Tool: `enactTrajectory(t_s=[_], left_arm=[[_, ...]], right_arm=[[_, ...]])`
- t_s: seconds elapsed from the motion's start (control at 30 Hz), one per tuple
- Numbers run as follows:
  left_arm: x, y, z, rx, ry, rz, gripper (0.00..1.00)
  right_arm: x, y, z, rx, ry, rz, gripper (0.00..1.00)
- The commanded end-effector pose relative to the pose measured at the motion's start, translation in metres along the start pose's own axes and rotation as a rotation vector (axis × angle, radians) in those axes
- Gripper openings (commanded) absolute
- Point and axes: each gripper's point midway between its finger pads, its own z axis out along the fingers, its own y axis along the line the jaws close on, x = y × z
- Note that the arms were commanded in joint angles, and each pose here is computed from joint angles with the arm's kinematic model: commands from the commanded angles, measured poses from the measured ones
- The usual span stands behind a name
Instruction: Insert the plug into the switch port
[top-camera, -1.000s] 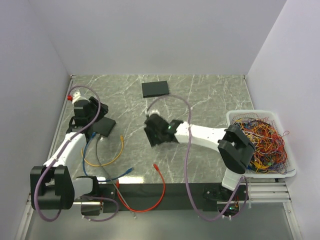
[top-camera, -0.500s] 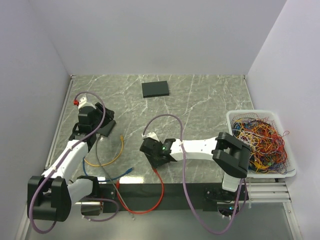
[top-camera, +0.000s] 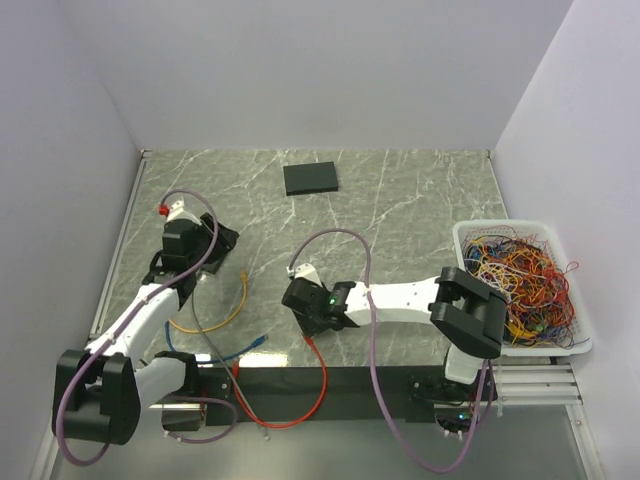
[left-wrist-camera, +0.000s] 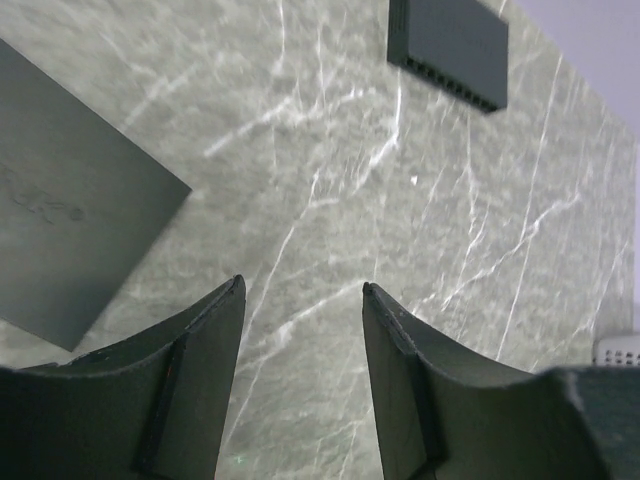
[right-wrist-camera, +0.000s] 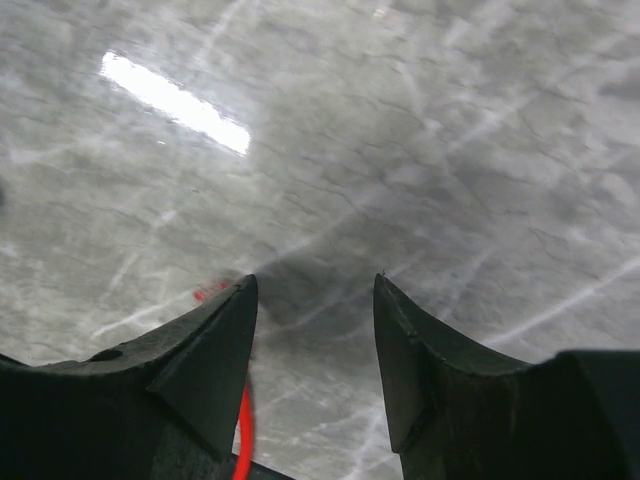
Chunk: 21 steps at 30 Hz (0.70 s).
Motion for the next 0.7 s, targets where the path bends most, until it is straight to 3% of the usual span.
enactTrajectory(t_s=[0.0,0.33,0.67], left_arm=[[0.012,-0.011,0.009,0.050,0.050,0.038,0.56],[0.037,0.035,0.052,-0.176,0.168,0.059,0.55],[0.023,0.066,0.084,-0.367,0.159,0.080,0.56]], right_arm=[[-0.017,-0.010,-0.017,0.038,-0.095,0.033,0.58],[-0.012,-0.006,-0.031,-0.060,-0.126,0.013,0.64],[0.001,-0.007,-0.026,-0.090,-0.105,-0.019,0.64]])
